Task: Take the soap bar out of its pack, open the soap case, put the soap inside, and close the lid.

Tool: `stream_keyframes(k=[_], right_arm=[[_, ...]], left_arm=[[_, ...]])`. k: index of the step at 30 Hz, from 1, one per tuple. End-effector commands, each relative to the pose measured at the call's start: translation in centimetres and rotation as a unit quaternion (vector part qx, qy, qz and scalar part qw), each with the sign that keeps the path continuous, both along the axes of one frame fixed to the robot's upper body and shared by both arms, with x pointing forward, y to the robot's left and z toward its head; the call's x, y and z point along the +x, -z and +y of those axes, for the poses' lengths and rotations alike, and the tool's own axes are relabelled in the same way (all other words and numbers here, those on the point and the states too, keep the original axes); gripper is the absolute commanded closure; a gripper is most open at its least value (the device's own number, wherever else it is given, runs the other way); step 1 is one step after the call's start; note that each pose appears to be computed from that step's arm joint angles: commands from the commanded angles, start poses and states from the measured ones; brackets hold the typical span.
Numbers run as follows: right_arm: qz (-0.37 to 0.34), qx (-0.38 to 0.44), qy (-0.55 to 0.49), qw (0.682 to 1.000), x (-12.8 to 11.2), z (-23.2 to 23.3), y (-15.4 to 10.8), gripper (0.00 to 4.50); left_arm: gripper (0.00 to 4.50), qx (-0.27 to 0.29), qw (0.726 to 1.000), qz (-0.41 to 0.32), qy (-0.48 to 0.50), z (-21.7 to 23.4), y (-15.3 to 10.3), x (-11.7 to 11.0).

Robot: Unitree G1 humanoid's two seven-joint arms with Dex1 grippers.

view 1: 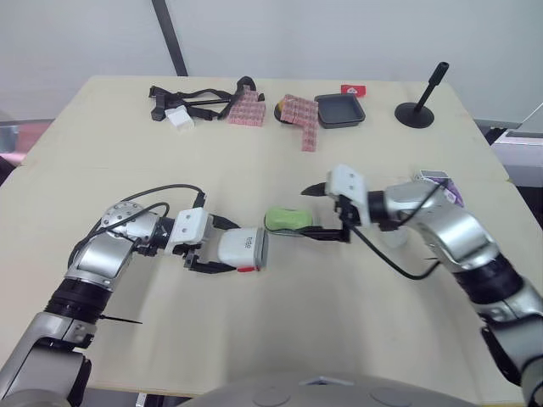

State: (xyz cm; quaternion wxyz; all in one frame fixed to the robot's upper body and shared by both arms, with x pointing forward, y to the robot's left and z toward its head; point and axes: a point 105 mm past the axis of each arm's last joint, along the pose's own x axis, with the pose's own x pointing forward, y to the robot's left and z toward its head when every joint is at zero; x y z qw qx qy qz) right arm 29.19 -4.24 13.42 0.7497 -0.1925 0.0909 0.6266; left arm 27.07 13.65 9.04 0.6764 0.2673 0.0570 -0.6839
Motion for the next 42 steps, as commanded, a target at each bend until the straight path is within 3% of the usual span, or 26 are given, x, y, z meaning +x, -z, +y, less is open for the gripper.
stream_keyframes(k=[1, 19, 36, 42], right_arm=[[-0.015, -0.021, -0.009, 1.0, 0.7, 0.7, 0.1, 0.0], [-0.021, -0.083, -0.01, 0.996, 2.4, 1.9, 3.5, 0.0], [-0.018, -0.098, -0.016, 0.995, 2.2, 1.6, 5.0, 0.0], [-0.027, -0.101, -0.021, 0.994, 2.1, 1.6, 5.1, 1.7]], left_arm=[[1.07, 0.007, 1.0, -0.013, 0.015, 0.0, -0.4, -0.2], [1.07, 0.009, 0.999, -0.015, 0.027, -0.3, -0.1, -0.5], [1.07, 0.005, 0.999, -0.018, 0.029, -0.6, -0.1, -0.6], [1.07, 0.005, 0.999, -0.019, 0.026, -0.6, 0.0, -0.5]])
